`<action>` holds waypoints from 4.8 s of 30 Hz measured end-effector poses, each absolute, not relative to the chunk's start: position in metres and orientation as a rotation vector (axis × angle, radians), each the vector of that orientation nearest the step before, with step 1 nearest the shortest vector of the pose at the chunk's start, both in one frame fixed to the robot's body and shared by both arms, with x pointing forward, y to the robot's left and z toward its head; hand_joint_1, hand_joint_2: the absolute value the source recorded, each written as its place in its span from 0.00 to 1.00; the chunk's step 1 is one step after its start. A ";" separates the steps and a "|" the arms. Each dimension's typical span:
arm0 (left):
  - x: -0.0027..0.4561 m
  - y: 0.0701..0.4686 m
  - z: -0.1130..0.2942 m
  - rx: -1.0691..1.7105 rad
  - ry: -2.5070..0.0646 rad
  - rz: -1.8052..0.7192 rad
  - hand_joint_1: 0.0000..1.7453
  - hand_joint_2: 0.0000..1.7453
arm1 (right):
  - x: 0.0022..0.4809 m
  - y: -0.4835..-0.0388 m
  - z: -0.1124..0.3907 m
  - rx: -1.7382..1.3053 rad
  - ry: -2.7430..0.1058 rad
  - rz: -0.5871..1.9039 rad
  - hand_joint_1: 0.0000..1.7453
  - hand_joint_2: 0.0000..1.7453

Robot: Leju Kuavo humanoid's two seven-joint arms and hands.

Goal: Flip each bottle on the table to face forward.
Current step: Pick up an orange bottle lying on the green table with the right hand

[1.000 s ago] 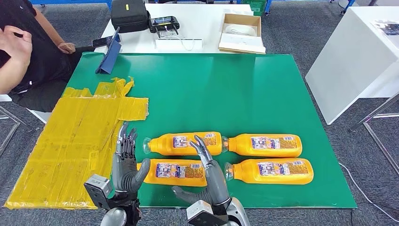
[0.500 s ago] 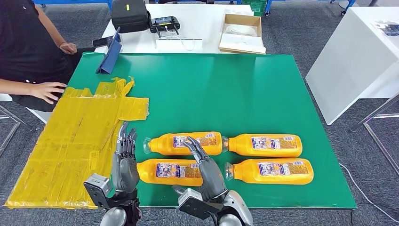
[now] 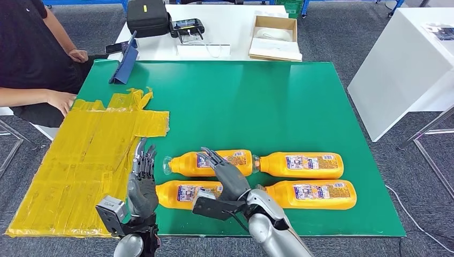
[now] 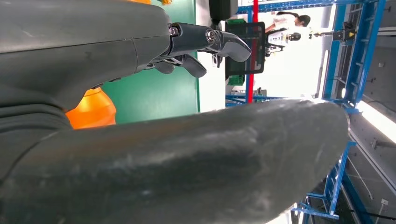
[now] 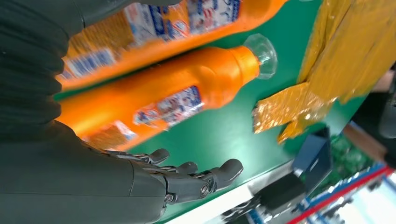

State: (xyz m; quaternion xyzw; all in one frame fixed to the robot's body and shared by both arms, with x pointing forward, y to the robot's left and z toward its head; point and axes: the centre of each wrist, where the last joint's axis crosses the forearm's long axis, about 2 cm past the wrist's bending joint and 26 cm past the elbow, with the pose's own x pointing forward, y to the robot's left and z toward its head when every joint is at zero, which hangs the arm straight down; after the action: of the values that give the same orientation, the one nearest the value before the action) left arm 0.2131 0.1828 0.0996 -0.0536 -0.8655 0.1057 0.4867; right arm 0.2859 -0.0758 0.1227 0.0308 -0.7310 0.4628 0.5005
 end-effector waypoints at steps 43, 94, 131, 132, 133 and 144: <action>0.214 0.198 0.096 -0.102 -2.101 0.276 0.00 0.00 | 0.288 -0.040 0.143 0.249 -1.601 1.680 0.00 1.00; 0.203 0.214 0.091 -0.111 -2.093 0.305 0.00 0.00 | 0.265 -0.065 0.085 -0.209 -1.437 1.834 0.00 1.00; 0.201 0.216 0.090 -0.108 -2.088 0.329 0.00 0.00 | 0.239 -0.114 0.057 -0.253 -1.363 1.664 1.00 1.00; 0.201 0.216 0.090 -0.108 -2.088 0.330 0.00 0.00 | 0.239 -0.114 0.057 -0.253 -1.362 1.665 1.00 1.00; 0.202 0.216 0.090 -0.109 -2.088 0.331 0.00 0.00 | 0.239 -0.115 0.057 -0.255 -1.361 1.666 1.00 1.00; 0.206 0.214 0.092 -0.129 -2.091 0.368 0.00 0.00 | 0.242 -0.123 0.054 -0.190 -1.347 1.583 1.00 1.00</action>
State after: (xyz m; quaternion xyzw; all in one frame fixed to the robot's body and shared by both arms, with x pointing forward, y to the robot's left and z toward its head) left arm 0.2060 0.2138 0.0916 -0.0531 -0.8594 0.1513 0.4856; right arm 0.2421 -0.1235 0.0541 -0.0788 -0.5577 0.6555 0.5030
